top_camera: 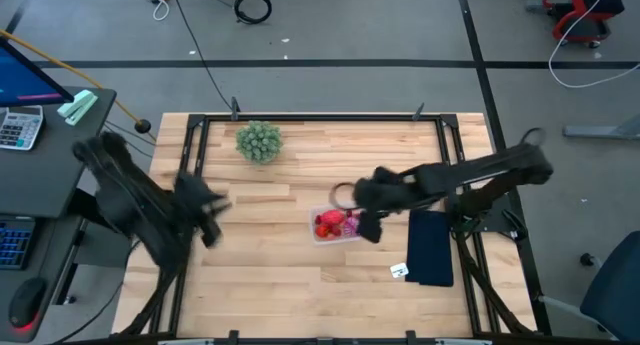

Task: Pick and placing Produce into tupperware
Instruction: Return to Home Position

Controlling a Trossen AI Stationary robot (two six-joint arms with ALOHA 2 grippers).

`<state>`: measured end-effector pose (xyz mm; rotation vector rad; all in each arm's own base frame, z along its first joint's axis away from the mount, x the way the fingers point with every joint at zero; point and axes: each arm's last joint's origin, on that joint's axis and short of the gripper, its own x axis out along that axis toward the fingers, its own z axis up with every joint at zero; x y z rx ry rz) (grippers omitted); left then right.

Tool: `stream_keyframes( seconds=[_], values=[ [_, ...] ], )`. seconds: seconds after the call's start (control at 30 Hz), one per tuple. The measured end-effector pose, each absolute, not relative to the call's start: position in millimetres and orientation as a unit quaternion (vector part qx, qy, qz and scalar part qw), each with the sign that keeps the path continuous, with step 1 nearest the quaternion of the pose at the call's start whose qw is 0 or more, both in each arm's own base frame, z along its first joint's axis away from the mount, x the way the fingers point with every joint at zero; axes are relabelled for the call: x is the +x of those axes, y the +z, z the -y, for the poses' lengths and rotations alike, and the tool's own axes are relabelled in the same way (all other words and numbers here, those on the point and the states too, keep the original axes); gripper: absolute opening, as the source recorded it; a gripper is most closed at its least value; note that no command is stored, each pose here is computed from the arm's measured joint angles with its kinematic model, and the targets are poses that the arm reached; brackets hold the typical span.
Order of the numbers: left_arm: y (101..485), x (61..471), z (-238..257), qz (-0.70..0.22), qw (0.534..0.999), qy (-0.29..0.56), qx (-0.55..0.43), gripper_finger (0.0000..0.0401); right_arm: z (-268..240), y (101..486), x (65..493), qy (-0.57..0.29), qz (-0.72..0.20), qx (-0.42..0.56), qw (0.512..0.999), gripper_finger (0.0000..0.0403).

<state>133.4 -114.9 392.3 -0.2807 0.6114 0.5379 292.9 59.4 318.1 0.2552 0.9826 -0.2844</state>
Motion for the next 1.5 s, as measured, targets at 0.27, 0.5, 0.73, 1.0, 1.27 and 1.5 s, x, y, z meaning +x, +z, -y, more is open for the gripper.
stream_keyframes(
  seconds=[0.27,0.5,0.73,1.0,1.27,1.5],
  values=[
    [415.5,75.8,51.1,-0.197,0.934,0.227,-0.194,0.0107,-65.9,384.4,206.8,-0.169,-0.300,0.094,0.934,0.0266],
    [324.7,80.2,65.0,-0.175,0.937,0.182,-0.240,0.0107,-81.7,329.7,168.0,-0.112,-0.272,0.130,0.947,0.0266],
    [231.8,97.1,89.9,-0.099,0.943,0.099,-0.301,0.0107,-84.3,258.8,161.9,-0.079,-0.224,0.169,0.957,0.0266],
    [236.6,114.9,78.2,0.025,0.964,0.003,-0.263,0.0107,-64.2,294.3,143.6,-0.058,-0.134,0.116,0.983,0.0266],
    [250.3,121.2,42.4,0.065,0.978,0.039,-0.196,0.0107,-43.7,309.2,118.7,-0.050,-0.073,0.101,0.991,0.0266],
    [249.7,109.7,22.0,0.069,0.974,0.077,-0.200,0.0107,-44.5,276.6,119.8,-0.053,-0.090,0.118,0.988,0.0266]
  ],
)
